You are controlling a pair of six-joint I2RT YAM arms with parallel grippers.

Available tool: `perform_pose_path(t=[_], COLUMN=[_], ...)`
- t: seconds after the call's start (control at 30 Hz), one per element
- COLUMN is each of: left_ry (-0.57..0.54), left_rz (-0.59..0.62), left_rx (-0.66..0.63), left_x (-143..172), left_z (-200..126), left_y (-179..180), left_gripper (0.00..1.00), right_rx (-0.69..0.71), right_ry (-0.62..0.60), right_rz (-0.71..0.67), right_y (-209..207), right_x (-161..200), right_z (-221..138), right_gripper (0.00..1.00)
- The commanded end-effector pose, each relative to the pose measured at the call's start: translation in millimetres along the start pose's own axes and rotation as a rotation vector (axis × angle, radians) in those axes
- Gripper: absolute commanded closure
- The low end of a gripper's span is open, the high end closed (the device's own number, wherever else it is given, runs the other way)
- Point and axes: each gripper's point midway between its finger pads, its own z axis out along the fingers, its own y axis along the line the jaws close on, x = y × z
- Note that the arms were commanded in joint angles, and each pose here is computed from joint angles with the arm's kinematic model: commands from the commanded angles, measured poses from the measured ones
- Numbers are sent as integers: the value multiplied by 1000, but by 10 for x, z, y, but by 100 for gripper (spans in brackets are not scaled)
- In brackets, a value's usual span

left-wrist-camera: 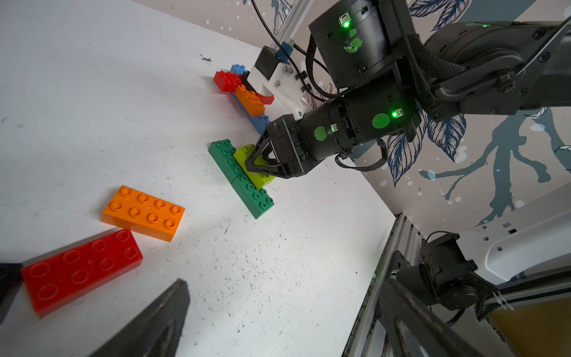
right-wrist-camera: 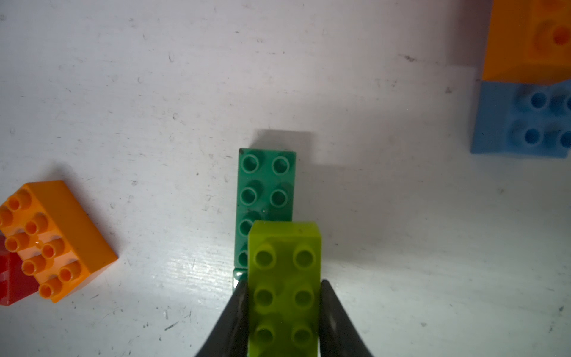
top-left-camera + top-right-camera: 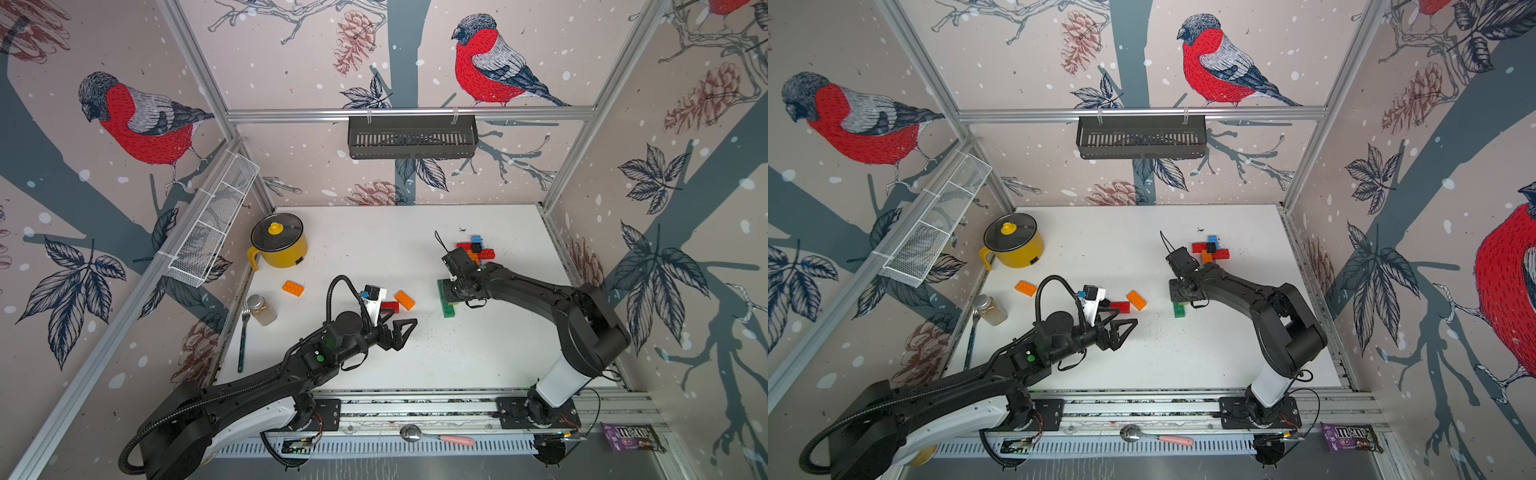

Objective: Assemble a small pinwheel with lego
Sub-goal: Assemble the lego brick with the lego brick.

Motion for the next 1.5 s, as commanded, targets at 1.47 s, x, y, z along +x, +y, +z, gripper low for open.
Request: perform_pose_path(t=[1.47], left_ry=[-38], left_rz=[-11], left_rx=[-67], left_x=[-86], left_z=[-22], left_y=[97], left_gripper=[3], right_rx=[124], right_ry=[240], right_rz=[-74], right_y=[-163], right_x=[748], right_z=[458], right_gripper=[82])
